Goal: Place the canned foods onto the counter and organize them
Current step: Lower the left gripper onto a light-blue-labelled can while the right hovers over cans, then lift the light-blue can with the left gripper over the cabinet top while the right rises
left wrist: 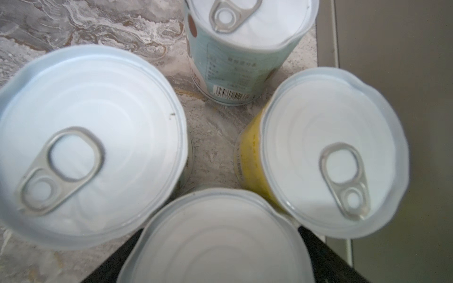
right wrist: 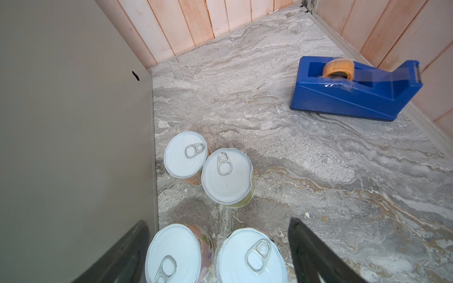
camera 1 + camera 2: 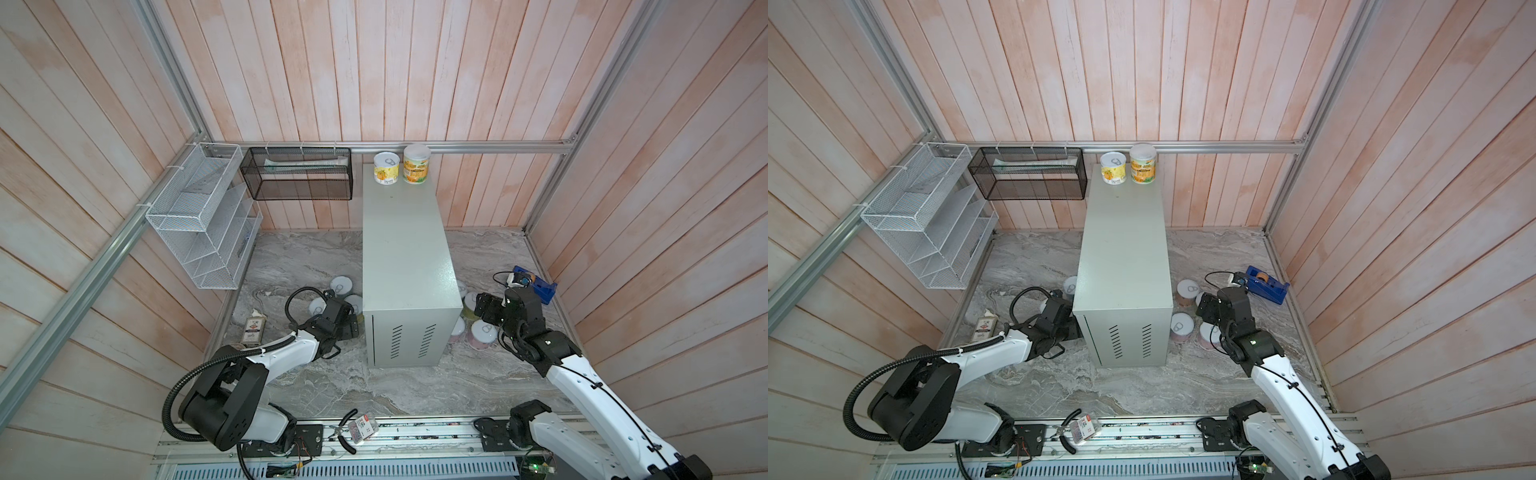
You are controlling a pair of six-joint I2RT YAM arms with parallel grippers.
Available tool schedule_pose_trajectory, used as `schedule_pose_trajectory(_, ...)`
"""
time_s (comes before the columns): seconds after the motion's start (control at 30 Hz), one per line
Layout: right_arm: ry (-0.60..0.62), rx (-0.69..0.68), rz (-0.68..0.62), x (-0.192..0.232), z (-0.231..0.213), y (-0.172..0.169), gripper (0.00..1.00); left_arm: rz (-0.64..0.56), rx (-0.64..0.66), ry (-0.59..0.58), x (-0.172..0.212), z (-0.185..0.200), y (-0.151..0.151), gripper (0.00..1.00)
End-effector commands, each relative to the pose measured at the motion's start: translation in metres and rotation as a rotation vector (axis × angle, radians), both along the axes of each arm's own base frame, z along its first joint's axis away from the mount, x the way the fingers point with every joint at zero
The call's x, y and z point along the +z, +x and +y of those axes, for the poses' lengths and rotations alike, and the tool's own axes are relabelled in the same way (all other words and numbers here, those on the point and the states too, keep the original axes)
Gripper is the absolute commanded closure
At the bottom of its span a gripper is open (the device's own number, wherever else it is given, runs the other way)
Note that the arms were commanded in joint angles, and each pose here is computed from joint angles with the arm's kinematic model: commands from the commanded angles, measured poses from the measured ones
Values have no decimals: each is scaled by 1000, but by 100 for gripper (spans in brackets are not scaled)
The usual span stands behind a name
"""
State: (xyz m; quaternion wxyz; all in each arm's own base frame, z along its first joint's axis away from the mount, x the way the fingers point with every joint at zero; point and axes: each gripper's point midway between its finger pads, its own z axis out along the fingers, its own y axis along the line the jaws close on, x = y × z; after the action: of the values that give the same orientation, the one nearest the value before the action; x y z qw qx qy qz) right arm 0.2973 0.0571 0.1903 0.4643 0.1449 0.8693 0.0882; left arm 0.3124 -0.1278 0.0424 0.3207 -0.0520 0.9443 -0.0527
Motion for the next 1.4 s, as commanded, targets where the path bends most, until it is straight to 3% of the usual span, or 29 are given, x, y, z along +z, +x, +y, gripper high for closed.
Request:
schedule_pose_trajectory(0.0, 13, 14, -13, 1, 2, 3, 13, -47, 16, -11, 8, -3, 10, 7)
schedule_pose_trajectory(0.2, 41, 31, -32, 4, 7, 4, 13, -30, 9, -3, 5, -4, 7, 10)
schedule_pose_trajectory(0.4, 32, 30, -24, 0, 7, 5, 14, -28, 20, -8, 2, -2, 4, 26)
schedule_pose_trajectory(0.47, 38, 32, -29, 3, 8, 6, 14, -28, 14, -15, 2, -4, 4, 37)
schedule_pose_trajectory(0.53, 39, 32, -34, 4, 8, 6, 14, -27, 1, -23, 2, -6, 3, 54)
schedule_pose_trajectory(0.57, 38, 31, -35, 4, 7, 6, 14, -26, -4, -25, 3, -7, 2, 68)
schedule_pose_trajectory(0.6, 38, 32, -35, 4, 7, 6, 14, -25, -7, -26, 4, -8, 2, 91)
schedule_pose_trajectory(0.63, 38, 31, -36, 4, 7, 6, 14, -20, -6, -26, 4, -8, 1, 100)
schedule_pose_trajectory(0.97, 37, 35, -58, 17, 7, 7, 14, -15, -54, -77, 43, -14, -15, 100)
schedule_pose_trajectory(1.37, 38, 47, -88, 31, 8, 9, 14, -140, -40, -57, 139, 10, -32, 100)
